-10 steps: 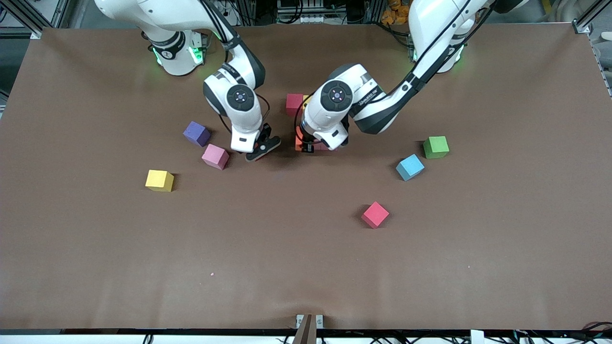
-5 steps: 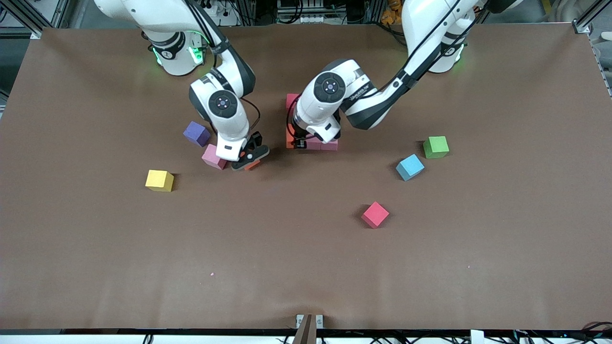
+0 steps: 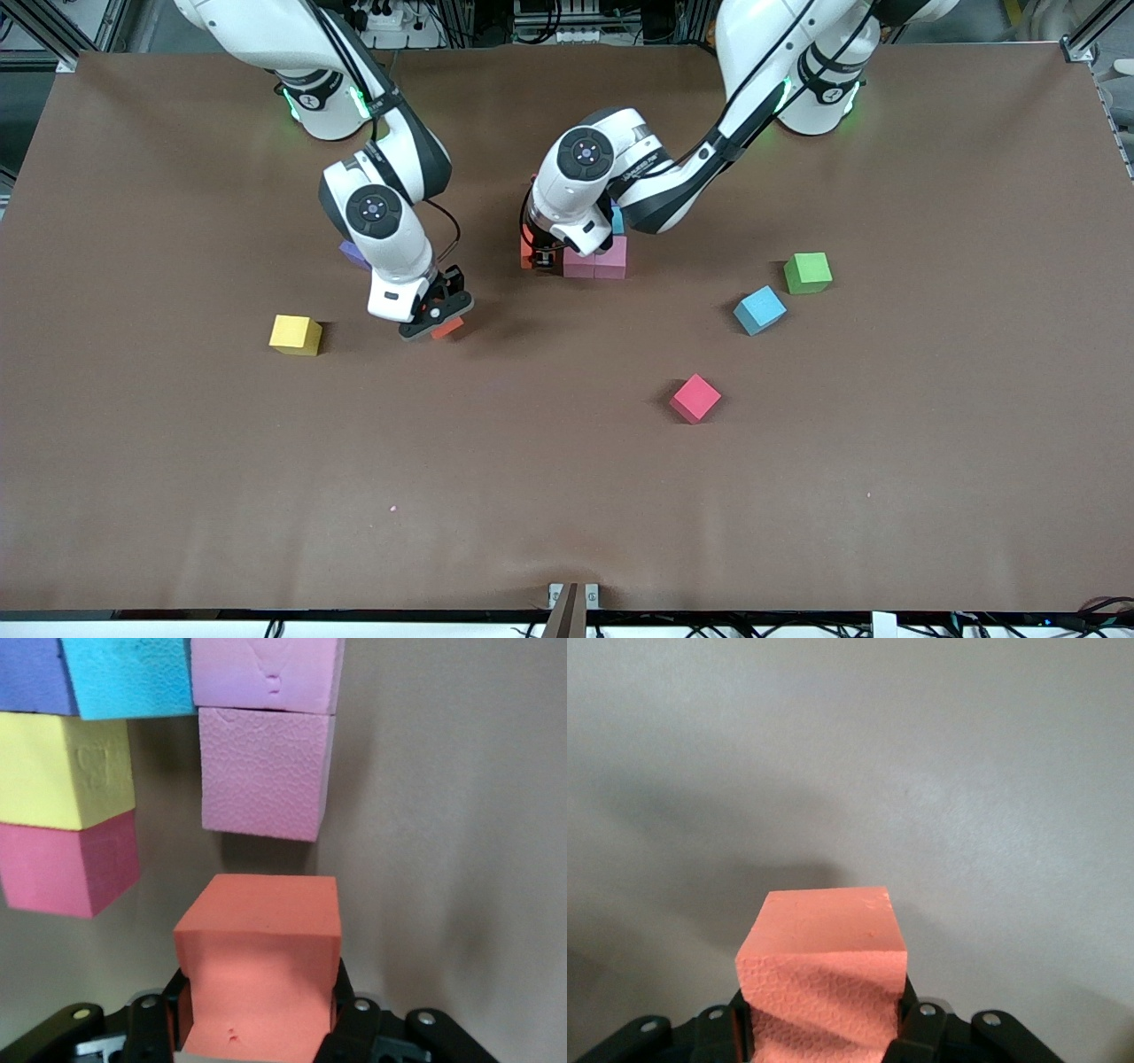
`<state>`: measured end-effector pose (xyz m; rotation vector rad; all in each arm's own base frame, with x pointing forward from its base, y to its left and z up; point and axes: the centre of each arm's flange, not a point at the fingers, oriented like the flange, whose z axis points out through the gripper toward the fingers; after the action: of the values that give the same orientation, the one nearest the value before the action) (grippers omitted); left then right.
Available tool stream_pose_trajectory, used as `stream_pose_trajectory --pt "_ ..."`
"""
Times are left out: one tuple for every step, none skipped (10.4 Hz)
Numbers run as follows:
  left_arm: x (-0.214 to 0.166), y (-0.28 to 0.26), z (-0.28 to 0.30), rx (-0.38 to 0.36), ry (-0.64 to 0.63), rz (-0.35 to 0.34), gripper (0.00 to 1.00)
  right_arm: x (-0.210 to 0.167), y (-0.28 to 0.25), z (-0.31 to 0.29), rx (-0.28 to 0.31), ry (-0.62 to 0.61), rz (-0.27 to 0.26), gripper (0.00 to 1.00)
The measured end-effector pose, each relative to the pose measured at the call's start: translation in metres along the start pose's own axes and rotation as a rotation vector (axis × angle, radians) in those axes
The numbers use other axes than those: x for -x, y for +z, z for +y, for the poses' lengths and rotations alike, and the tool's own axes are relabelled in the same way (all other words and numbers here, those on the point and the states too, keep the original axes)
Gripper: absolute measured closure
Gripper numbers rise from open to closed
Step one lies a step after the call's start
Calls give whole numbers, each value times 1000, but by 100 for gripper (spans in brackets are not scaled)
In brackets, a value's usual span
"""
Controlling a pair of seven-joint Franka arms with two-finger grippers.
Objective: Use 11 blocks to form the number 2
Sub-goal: 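Grasp the orange cube with the right gripper and open the left gripper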
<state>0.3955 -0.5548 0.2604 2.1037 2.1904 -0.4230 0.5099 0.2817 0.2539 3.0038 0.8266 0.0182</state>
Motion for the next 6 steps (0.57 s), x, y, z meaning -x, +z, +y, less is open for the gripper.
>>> stream_pose_trajectory --pt "1 7 -1 6 3 1 40 -3 -2 2 0 3 3 42" --pt "1 11 -2 11 4 -4 40 -5 -4 5 1 7 1 42" --pt "1 12 -1 13 3 -4 40 -6 -4 7 1 11 -3 42" --pt "0 13 -1 19 13 2 40 -6 -4 7 1 12 -8 42" --pt "-1 16 -2 25 27 12 40 -6 -3 7 1 12 -10 42" --pt "-1 21 -5 24 37 21 40 -6 -2 7 0 11 -12 42"
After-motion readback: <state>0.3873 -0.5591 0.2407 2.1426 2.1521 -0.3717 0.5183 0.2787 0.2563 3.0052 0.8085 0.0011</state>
